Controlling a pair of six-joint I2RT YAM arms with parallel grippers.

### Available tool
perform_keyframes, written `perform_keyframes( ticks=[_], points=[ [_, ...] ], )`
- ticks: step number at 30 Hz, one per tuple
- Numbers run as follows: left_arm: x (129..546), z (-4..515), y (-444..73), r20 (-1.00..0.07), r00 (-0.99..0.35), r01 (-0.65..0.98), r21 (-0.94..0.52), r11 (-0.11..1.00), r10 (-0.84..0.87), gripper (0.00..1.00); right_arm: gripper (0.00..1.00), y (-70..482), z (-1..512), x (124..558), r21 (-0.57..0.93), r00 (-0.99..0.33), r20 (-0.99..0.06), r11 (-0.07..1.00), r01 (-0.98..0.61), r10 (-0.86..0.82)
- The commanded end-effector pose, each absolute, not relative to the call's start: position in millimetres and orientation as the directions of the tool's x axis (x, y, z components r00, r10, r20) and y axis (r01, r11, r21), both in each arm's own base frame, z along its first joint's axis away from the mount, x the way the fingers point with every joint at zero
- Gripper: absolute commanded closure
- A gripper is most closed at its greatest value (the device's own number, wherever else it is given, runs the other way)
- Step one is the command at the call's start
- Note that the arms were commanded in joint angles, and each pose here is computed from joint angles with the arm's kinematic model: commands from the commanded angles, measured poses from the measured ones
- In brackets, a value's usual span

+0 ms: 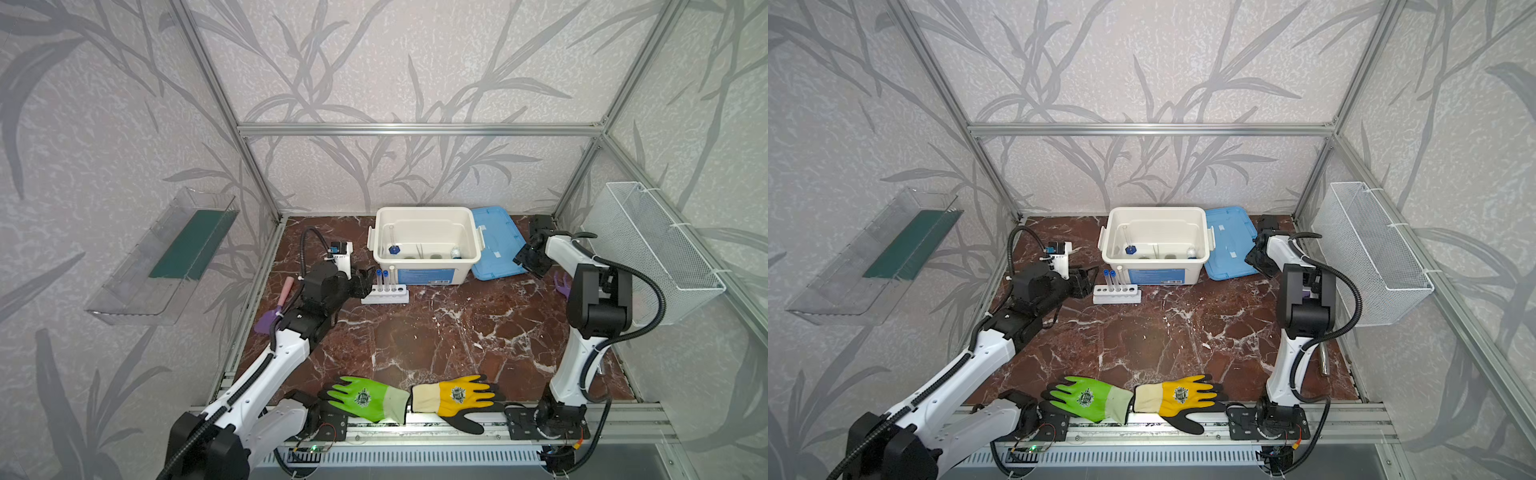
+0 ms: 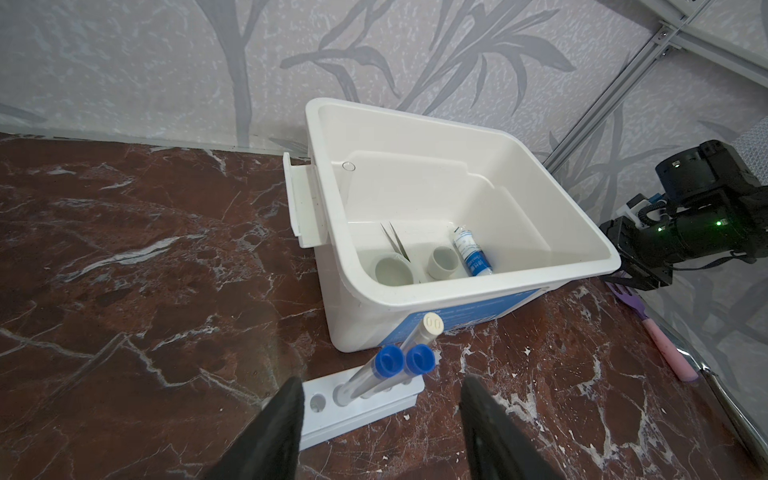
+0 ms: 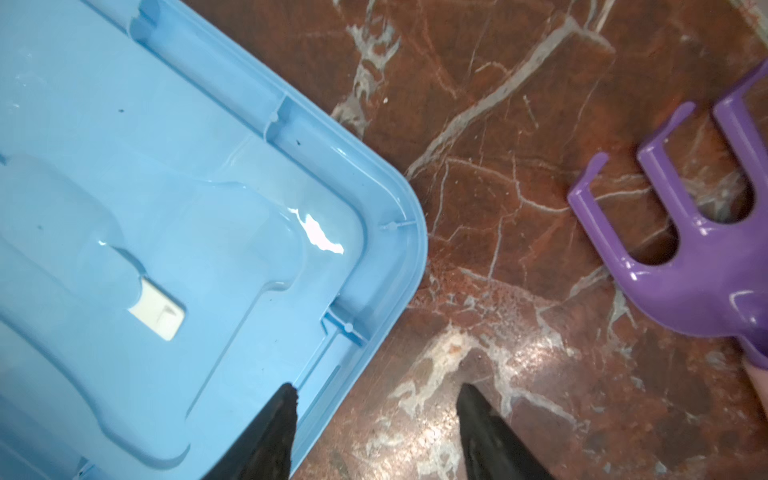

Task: Organize the chemistry lab equipment
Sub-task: 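Lower the right gripper onto the blue lid's edge and grasp it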

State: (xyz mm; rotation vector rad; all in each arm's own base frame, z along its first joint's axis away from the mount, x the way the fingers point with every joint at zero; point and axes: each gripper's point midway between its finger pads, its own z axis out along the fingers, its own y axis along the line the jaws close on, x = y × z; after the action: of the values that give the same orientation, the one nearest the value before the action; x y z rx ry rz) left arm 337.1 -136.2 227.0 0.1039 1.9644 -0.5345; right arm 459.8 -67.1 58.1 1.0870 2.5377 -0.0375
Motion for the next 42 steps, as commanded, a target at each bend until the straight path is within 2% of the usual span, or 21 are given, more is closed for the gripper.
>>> perform_keyframes(
  ticks=[1,8,33,42],
  points=[
    [339.8,237.9,-140.1,-0.894,-0.423,0.333,-0.304,0.893,-0.147,0.39,0.4,-79.8,55.1,461.5,0.106,-0.589,-0.355,0.657,0.746,0.726],
    [342.0,237.5,-142.6,-0.895,-0.423,0.344,-0.303,0.889,-0.141,0.39,0.44,-90.1,53.4,474.4,0.111,-0.577,-0.347,0.644,0.757,0.739],
    [345.9,228.2,-140.6,-0.889,-0.444,0.328,-0.282,0.902,-0.116,0.4,0.61,-95.4,10.0,463.9,0.068,-0.565,-0.302,0.608,0.791,0.768],
    [346.6,227.7,-140.3,-0.887,-0.449,0.325,-0.278,0.904,-0.111,0.4,0.74,-96.8,6.4,464.7,0.071,-0.566,-0.295,0.608,0.791,0.77]
  ],
)
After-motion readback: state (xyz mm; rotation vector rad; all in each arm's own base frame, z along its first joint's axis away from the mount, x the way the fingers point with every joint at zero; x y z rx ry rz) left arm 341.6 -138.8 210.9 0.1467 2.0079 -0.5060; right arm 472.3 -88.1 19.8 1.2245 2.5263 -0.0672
